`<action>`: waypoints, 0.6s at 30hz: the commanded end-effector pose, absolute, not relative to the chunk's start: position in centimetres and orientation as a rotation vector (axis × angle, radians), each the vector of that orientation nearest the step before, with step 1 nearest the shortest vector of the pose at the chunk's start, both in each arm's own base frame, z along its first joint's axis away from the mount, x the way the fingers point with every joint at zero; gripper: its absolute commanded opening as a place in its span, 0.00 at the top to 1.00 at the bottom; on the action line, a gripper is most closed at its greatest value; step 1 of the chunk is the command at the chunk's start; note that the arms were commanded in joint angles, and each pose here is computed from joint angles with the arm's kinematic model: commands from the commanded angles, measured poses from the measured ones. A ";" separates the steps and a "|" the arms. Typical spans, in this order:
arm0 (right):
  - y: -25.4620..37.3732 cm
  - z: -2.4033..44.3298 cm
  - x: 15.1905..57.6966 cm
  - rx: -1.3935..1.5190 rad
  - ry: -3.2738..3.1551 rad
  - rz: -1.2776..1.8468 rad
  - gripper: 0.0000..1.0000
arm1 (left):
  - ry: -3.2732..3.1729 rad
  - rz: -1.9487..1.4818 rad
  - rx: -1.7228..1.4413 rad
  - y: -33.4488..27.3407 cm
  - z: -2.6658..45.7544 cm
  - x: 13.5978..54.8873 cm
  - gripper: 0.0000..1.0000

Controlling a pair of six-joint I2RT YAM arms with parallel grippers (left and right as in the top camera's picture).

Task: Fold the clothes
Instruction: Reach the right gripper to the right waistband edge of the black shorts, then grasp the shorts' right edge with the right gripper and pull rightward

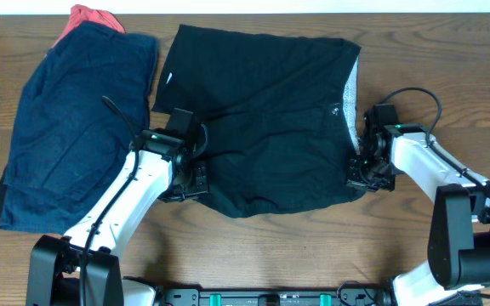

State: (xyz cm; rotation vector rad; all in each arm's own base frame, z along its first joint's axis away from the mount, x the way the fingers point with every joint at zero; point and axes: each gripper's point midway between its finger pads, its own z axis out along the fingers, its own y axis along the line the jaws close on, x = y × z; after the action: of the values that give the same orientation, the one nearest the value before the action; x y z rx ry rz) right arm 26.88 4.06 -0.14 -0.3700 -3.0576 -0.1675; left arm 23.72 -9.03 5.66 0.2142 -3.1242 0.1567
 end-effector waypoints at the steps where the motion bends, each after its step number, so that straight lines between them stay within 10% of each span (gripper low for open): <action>1: 3.4 1.3 27.2 -0.477 -3.072 -0.254 0.99 | -3.117 0.133 0.234 -8.8 5.5 23.5 0.94; 18: -4.0 9.7 25.5 -0.825 -3.239 -0.280 0.99 | -3.141 0.254 0.151 -9.9 8.0 23.4 0.94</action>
State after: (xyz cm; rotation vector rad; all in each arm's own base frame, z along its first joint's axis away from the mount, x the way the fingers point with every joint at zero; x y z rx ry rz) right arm 25.95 -2.59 9.24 -0.7999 -3.2122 -0.3389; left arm 22.66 -9.84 6.19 0.1844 -3.0791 0.2224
